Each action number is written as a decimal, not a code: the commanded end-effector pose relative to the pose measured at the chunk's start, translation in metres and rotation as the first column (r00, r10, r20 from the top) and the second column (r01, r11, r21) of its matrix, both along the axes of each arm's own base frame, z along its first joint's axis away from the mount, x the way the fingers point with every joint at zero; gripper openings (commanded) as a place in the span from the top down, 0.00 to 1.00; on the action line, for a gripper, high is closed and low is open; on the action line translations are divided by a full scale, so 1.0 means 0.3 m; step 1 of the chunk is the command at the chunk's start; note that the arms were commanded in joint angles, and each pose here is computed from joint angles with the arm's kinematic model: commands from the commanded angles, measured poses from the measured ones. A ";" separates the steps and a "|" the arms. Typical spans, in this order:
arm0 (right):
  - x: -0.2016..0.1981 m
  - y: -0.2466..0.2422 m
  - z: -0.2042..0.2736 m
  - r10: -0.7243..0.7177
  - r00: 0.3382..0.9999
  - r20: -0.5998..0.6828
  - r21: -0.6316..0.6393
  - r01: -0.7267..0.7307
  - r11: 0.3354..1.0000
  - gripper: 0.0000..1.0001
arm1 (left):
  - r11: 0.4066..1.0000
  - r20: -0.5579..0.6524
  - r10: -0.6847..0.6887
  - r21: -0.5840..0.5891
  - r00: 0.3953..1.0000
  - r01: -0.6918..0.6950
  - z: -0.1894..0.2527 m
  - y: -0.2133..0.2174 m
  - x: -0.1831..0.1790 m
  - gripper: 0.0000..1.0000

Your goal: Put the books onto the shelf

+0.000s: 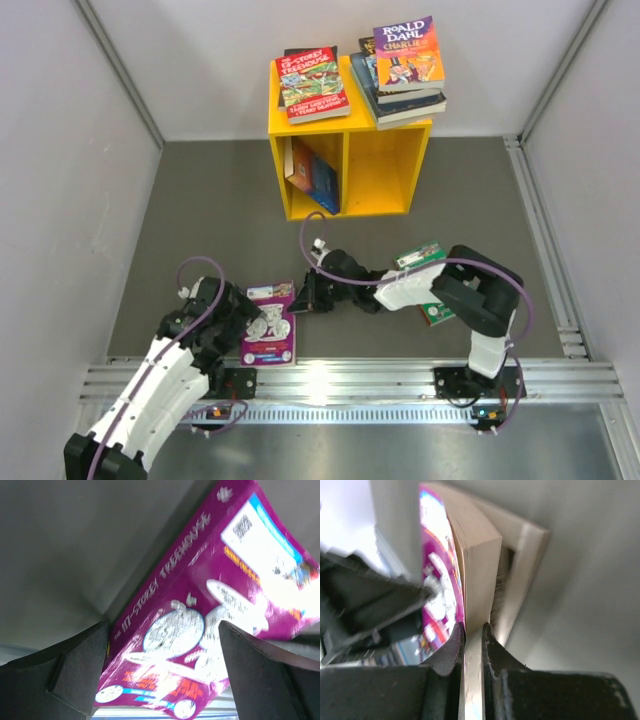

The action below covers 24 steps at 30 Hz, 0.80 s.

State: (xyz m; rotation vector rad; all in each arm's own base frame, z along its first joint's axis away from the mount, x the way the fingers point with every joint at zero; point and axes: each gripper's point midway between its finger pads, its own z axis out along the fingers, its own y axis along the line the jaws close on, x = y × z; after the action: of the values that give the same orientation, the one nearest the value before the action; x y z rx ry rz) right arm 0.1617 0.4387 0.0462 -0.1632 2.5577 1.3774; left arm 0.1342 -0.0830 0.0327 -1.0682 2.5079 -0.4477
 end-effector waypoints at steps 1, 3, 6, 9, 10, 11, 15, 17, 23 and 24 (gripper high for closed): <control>-0.134 0.001 0.262 0.180 0.982 0.062 0.175 -0.188 0.966 1.00 | 0.985 0.308 -0.008 -0.163 0.951 0.061 0.253 -0.109 0.183 0.05; -0.091 -0.055 0.347 0.130 0.987 0.099 0.211 -0.148 0.966 1.00 | 0.984 0.364 -0.011 -0.163 0.931 0.075 0.313 -0.109 0.196 0.04; -0.060 -0.151 0.401 0.078 0.990 0.116 0.234 -0.104 0.967 1.00 | 0.979 0.423 -0.006 -0.184 0.906 0.093 0.349 -0.117 0.207 0.04; -0.038 -0.243 0.428 0.034 0.992 0.122 0.250 -0.064 0.966 1.00 | 0.965 0.477 -0.007 -0.228 0.879 0.131 0.363 -0.141 0.208 0.04; -0.041 -0.270 0.415 0.027 0.993 0.111 0.248 -0.054 0.967 1.00 | 0.959 0.492 -0.007 -0.242 0.871 0.144 0.367 -0.150 0.207 0.05; -0.031 -0.297 0.441 0.013 0.993 0.118 0.268 -0.045 0.963 1.00 | 0.949 0.501 -0.018 -0.264 0.865 0.172 0.355 -0.165 0.196 0.06; -0.026 -0.364 0.421 -0.002 0.993 0.120 0.240 -0.027 0.970 1.00 | 0.898 0.603 -0.014 -0.343 0.797 0.275 0.423 -0.224 0.205 0.12; -0.020 -0.383 0.417 -0.011 0.993 0.117 0.239 -0.017 0.971 1.00 | 0.877 0.626 -0.035 -0.355 0.779 0.324 0.446 -0.247 0.196 0.14; 0.006 -0.418 0.417 -0.039 0.993 0.111 0.253 0.010 0.967 1.00 | 0.782 0.639 -0.187 -0.363 0.747 0.506 0.466 -0.335 0.143 0.16; 0.011 -0.421 0.417 -0.042 0.993 0.112 0.253 0.012 0.967 1.00 | 0.768 0.638 -0.213 -0.359 0.740 0.531 0.463 -0.345 0.133 0.16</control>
State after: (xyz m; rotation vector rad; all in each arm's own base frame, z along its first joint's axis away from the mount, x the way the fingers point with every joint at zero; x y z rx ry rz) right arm 0.1603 0.3067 0.1308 -0.0663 2.4218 1.5008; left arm 0.1811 -0.1681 0.1474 -0.6106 2.0917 -1.2870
